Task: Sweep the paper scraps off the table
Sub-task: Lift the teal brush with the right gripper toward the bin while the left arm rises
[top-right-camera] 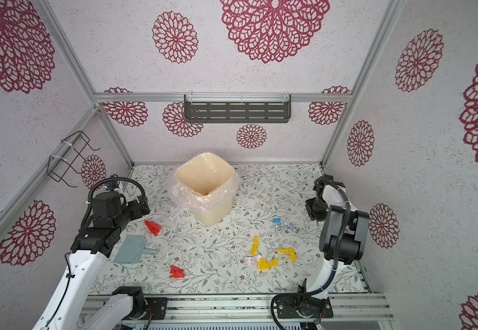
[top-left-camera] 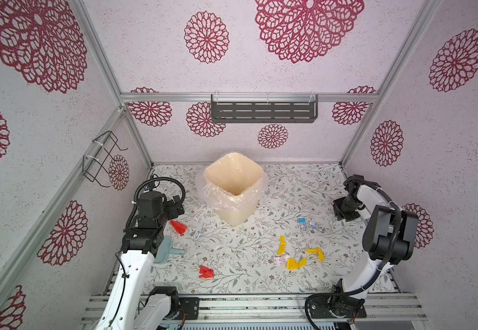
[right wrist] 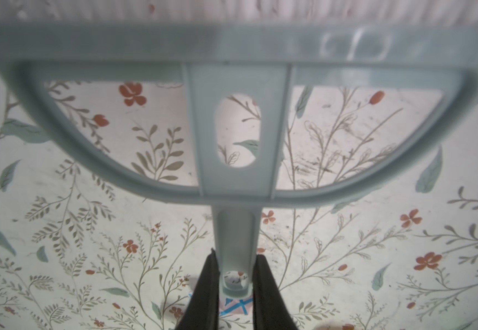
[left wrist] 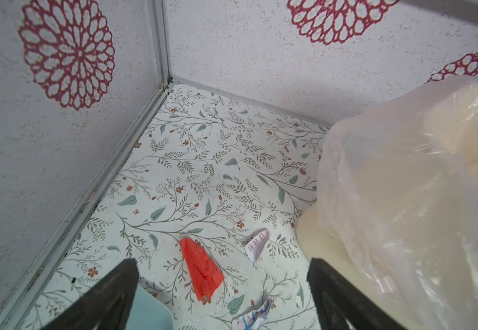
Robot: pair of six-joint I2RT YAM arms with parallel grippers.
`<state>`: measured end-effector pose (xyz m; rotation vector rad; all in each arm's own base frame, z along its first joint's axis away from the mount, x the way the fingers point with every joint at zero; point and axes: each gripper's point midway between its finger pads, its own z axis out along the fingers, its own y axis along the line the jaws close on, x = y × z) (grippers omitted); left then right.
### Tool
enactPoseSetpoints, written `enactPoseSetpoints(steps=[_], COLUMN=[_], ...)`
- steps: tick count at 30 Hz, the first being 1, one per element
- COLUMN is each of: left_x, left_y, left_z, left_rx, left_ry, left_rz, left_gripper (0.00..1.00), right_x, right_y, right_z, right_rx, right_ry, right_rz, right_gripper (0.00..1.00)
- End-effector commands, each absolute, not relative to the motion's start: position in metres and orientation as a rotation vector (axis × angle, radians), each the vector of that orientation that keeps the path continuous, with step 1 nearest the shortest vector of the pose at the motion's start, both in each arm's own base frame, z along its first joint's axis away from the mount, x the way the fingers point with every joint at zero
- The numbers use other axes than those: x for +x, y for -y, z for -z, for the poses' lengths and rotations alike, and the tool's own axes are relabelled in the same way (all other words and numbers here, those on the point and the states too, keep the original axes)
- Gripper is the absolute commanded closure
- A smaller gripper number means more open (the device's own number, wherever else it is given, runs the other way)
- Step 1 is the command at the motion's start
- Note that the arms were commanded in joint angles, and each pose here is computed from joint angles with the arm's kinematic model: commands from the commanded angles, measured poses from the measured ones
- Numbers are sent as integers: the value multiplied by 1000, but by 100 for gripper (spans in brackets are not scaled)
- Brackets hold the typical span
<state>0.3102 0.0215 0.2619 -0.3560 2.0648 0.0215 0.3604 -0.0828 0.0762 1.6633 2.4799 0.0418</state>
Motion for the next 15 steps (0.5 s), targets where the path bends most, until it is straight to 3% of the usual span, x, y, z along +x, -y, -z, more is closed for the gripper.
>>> enactPoseSetpoints(steps=[1, 15], left_x=[314, 356], left_y=[-11, 52], left_z=[-287, -353], left_rx=[-313, -102], left_ry=[-2042, -2075], left_rz=[-26, 88], left_gripper=[3, 3], right_x=[366, 404], right_y=[73, -20], right_z=[-118, -230], right_rx=[1450, 735], right_ry=[-2497, -2514], right_rz=[52, 34], right_gripper=[88, 89])
